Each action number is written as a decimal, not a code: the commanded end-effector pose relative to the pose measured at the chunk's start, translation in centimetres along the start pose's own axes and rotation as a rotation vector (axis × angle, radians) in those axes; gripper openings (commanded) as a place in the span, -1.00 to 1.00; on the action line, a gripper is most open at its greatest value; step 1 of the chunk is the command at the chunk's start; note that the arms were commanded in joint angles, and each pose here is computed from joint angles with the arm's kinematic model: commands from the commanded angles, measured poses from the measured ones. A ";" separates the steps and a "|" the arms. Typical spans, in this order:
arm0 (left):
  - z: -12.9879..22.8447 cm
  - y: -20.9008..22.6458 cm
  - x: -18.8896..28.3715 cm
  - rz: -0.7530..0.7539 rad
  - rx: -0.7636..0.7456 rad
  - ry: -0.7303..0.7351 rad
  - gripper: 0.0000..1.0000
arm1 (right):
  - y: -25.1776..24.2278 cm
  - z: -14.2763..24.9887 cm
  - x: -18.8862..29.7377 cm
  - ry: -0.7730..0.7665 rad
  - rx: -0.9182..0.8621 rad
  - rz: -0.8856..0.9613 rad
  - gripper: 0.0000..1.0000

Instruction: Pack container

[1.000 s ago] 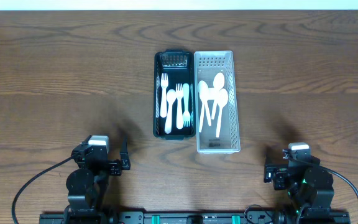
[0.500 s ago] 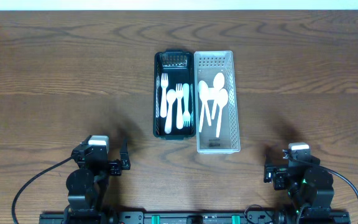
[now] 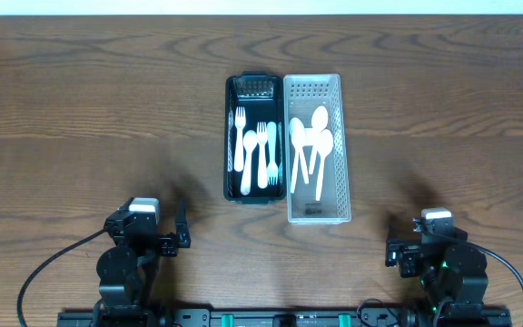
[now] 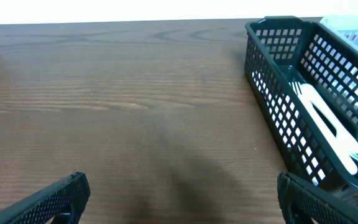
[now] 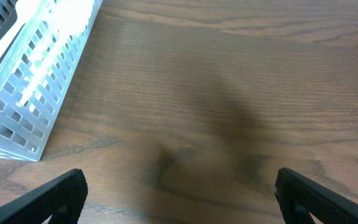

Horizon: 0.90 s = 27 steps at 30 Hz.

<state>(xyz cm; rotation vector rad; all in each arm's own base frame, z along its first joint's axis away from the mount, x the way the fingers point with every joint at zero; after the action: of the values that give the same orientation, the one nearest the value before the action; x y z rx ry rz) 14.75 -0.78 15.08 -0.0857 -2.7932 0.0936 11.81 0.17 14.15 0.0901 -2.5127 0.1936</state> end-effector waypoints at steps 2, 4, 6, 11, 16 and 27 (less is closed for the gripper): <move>0.7 0.0 -0.3 0.005 0.011 0.011 0.96 | -0.1 0.0 0.0 -0.006 0.014 0.008 0.99; 0.7 0.0 -0.3 0.005 0.011 0.011 0.96 | -0.1 0.0 0.0 -0.006 0.014 0.008 0.98; 0.7 0.0 -0.3 0.005 0.011 0.011 0.96 | -0.1 0.0 0.0 -0.006 0.014 0.008 0.99; 0.7 0.0 -0.3 0.005 0.011 0.011 0.96 | -0.3 -0.5 0.0 -0.036 0.015 0.032 0.98; 0.7 0.0 -0.3 0.005 0.010 0.011 0.96 | -0.9 -3.1 0.3 -0.195 0.014 0.079 0.98; 0.7 0.0 -0.3 0.005 0.011 0.011 0.96 | -0.5 -3.1 -2.4 -0.328 0.022 0.052 0.98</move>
<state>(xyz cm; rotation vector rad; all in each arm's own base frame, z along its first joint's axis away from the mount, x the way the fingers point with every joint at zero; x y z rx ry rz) 14.75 -0.78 15.10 -0.0857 -2.7940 0.0936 15.52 0.04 15.07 0.0452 -2.8172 0.2270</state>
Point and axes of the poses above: each gripper's point midway between its finger pads, its own x axis back along the fingers, its own y axis along the line the jaws close on, z = x × y, the point moved 8 cm from there along x, back along the fingers, and after that the axes turned 4 degrees about x, right-handed, at the moved point
